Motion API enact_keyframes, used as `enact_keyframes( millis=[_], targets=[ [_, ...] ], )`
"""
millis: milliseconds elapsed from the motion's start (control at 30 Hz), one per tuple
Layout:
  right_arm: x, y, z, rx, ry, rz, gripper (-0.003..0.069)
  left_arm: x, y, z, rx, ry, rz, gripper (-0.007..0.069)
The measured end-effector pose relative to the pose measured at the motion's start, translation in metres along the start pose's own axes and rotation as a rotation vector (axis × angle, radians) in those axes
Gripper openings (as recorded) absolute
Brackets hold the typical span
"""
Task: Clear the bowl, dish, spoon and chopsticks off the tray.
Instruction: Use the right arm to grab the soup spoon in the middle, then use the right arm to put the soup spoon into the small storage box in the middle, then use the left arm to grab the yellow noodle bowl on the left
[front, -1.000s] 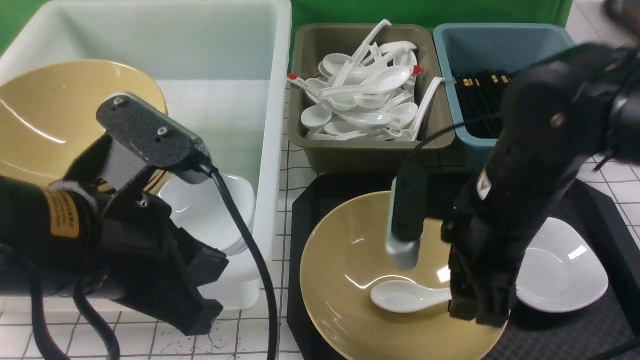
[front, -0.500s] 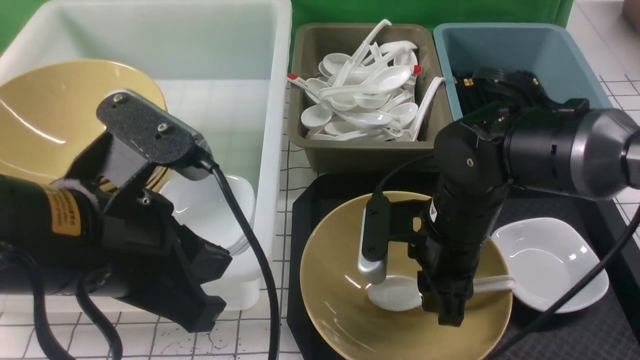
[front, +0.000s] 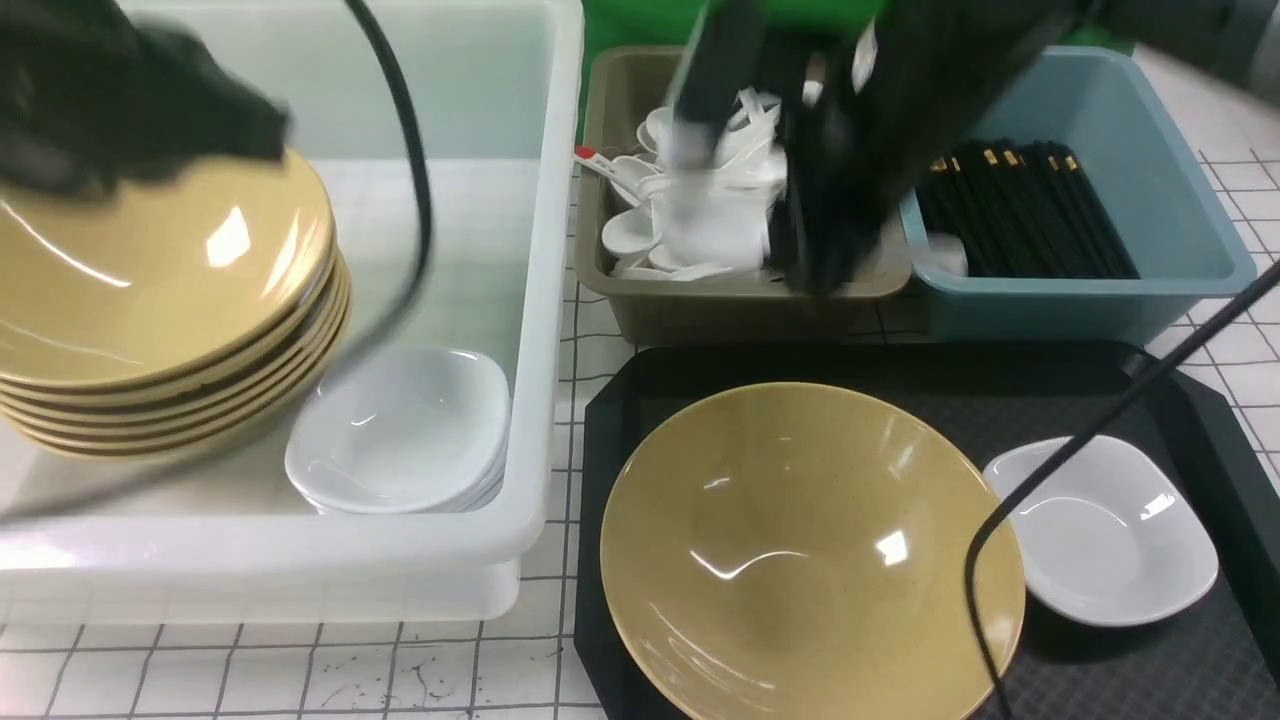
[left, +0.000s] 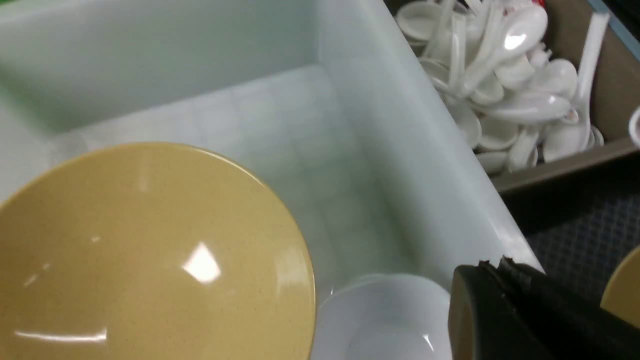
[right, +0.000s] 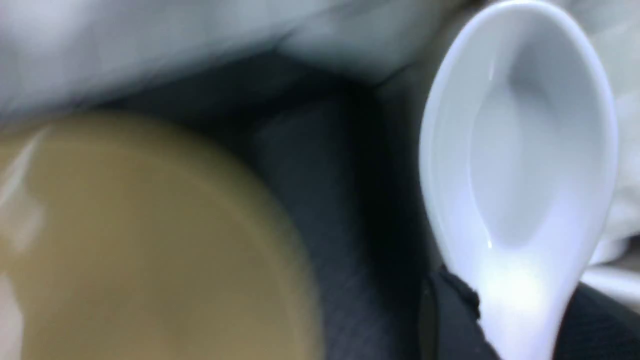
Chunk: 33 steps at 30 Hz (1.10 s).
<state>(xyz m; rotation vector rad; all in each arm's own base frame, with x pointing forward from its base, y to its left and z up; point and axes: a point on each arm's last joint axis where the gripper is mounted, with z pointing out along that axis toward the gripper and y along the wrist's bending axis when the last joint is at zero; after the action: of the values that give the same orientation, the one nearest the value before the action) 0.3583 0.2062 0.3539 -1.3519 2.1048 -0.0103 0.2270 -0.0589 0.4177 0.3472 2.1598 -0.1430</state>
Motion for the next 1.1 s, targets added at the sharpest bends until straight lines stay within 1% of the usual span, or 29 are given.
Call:
enact_keyframes(
  millis=[33, 67, 100, 133, 167, 200, 267, 300, 333, 367, 433, 467, 500, 567, 633, 667, 733, 800, 833, 867, 900, 967, 1033, 1100],
  targets=[
    [0.0, -0.002, 0.0, 0.009, -0.01, 0.002, 0.0258, -0.001, 0.0, 0.0, 0.001, 0.0, -0.002, -0.0013],
    [-0.008, -0.021, -0.002, 0.111, -0.133, 0.111, 0.0258, -0.003, 0.002, 0.006, 0.025, 0.004, -0.02, -0.0013],
    [-0.011, -0.028, -0.001, 0.145, -0.178, 0.155, 0.0258, -0.003, 0.0, 0.01, 0.044, 0.013, -0.021, -0.0013],
    [-0.011, -0.03, 0.0, 0.152, -0.187, 0.156, 0.0258, -0.003, 0.0, 0.01, 0.048, 0.015, -0.022, -0.0013],
    [-0.013, -0.042, 0.009, 0.208, -0.263, 0.226, 0.0258, -0.002, -0.003, 0.017, 0.091, 0.042, -0.023, -0.0013],
    [-0.013, -0.049, 0.018, 0.237, -0.304, 0.259, 0.0258, -0.001, -0.006, 0.019, 0.117, 0.056, -0.022, -0.0013],
    [-0.012, -0.058, 0.035, 0.269, -0.359, 0.318, 0.0261, 0.001, -0.01, 0.024, 0.171, 0.084, -0.018, -0.0013],
    [-0.012, -0.059, 0.037, 0.273, -0.364, 0.319, 0.0263, 0.002, -0.011, 0.025, 0.177, 0.086, -0.017, -0.0013],
    [-0.011, -0.064, 0.051, 0.294, -0.398, 0.343, 0.0283, 0.005, -0.014, 0.029, 0.222, 0.11, -0.014, -0.0013],
    [-0.011, -0.064, 0.055, 0.297, -0.405, 0.345, 0.0293, 0.006, -0.016, 0.03, 0.236, 0.118, -0.003, -0.0013],
    [-0.01, -0.07, 0.073, 0.321, -0.437, 0.354, 0.0387, 0.015, -0.022, 0.039, 0.318, 0.174, 0.015, -0.0013],
    [-0.009, -0.072, 0.08, 0.327, -0.447, 0.361, 0.0453, 0.021, -0.026, 0.043, 0.37, 0.203, 0.026, -0.0013],
    [-0.01, -0.073, 0.082, 0.324, -0.449, 0.374, 0.0496, 0.025, -0.029, 0.047, 0.405, 0.224, 0.046, -0.0013],
    [-0.011, -0.074, 0.077, 0.299, -0.429, 0.427, 0.0557, 0.032, -0.032, 0.051, 0.459, 0.252, 0.094, -0.0013],
    [-0.013, -0.075, 0.065, 0.277, -0.41, 0.474, 0.057, 0.034, -0.034, 0.051, 0.483, 0.262, 0.119, -0.0013],
    [-0.016, -0.077, 0.043, 0.26, -0.387, 0.499, 0.0557, 0.033, -0.036, 0.05, 0.498, 0.258, 0.124, -0.0013],
    [-0.019, -0.076, 0.01, 0.237, -0.342, 0.499, 0.0507, 0.029, -0.044, 0.049, 0.53, 0.257, 0.156, -0.0013],
    [-0.019, -0.071, -0.026, 0.215, -0.29, 0.474, 0.0412, 0.025, -0.06, 0.053, 0.578, 0.282, 0.215, -0.0013],
    [-0.017, -0.067, -0.043, 0.198, -0.255, 0.452, 0.0343, 0.023, -0.069, 0.057, 0.596, 0.303, 0.246, -0.0013],
    [-0.013, -0.061, -0.057, 0.172, -0.207, 0.436, 0.0294, 0.021, -0.079, 0.064, 0.603, 0.328, 0.275, -0.0013],
    [-0.009, -0.057, -0.066, 0.149, -0.163, 0.42, 0.0233, 0.02, -0.088, 0.072, 0.599, 0.359, 0.292, -0.0011],
    [0.001, -0.046, -0.085, 0.103, -0.071, 0.391, 0.0108, 0.017, -0.101, 0.09, 0.561, 0.422, 0.317, 0.0003],
    [0.01, -0.037, -0.097, 0.084, -0.037, 0.389, 0.0052, 0.014, -0.115, 0.111, 0.517, 0.48, 0.354, 0.0034],
    [0.016, -0.031, -0.1, 0.07, -0.02, 0.389, 0.004, 0.012, -0.124, 0.125, 0.492, 0.514, 0.384, 0.0061]
  ],
)
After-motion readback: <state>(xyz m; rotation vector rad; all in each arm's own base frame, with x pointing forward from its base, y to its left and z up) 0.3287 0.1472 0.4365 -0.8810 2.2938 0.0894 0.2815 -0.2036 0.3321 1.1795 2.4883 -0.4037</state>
